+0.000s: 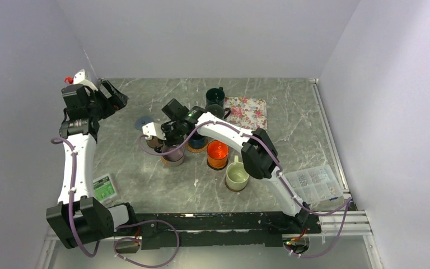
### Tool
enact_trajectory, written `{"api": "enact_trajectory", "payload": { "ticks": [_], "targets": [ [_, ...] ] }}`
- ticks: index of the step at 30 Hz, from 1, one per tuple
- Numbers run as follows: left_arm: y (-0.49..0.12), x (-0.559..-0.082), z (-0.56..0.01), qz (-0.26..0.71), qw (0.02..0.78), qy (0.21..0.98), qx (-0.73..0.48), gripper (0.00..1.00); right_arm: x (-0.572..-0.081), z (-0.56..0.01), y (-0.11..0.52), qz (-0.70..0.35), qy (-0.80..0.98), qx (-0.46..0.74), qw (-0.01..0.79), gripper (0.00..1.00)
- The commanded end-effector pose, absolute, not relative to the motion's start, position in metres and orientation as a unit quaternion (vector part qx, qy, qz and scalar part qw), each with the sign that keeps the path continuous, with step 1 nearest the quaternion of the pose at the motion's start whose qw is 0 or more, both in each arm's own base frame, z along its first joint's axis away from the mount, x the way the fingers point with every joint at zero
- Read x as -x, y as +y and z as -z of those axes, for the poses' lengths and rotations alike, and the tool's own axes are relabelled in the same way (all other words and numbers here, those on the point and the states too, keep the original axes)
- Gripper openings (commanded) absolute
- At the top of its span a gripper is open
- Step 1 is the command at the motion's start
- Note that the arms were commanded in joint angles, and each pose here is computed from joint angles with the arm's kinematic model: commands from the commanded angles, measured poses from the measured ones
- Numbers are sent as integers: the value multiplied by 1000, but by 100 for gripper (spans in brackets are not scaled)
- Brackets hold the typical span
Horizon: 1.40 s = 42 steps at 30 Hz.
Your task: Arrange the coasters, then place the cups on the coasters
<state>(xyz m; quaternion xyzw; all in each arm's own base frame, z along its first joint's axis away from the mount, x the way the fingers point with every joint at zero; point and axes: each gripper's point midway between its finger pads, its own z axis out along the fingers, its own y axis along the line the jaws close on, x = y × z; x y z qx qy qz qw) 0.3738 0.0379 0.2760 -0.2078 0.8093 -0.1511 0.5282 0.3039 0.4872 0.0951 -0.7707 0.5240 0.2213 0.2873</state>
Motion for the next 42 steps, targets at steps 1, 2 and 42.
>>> {"api": "enact_trajectory", "payload": {
  "ticks": [1, 2, 42],
  "targets": [
    [36, -378, -290, 164, 545, 797, 200, 94, -320, -132, 511, -224, 486, 766, 356, 0],
    [35, -378, -291, 165, 546, 797, 199, 94, -321, -131, 512, -223, 486, 765, 357, 0],
    [31, -378, -290, 178, 544, 796, 198, 94, -315, -227, 450, -251, 817, 284, 435, 61]
  ]
}}
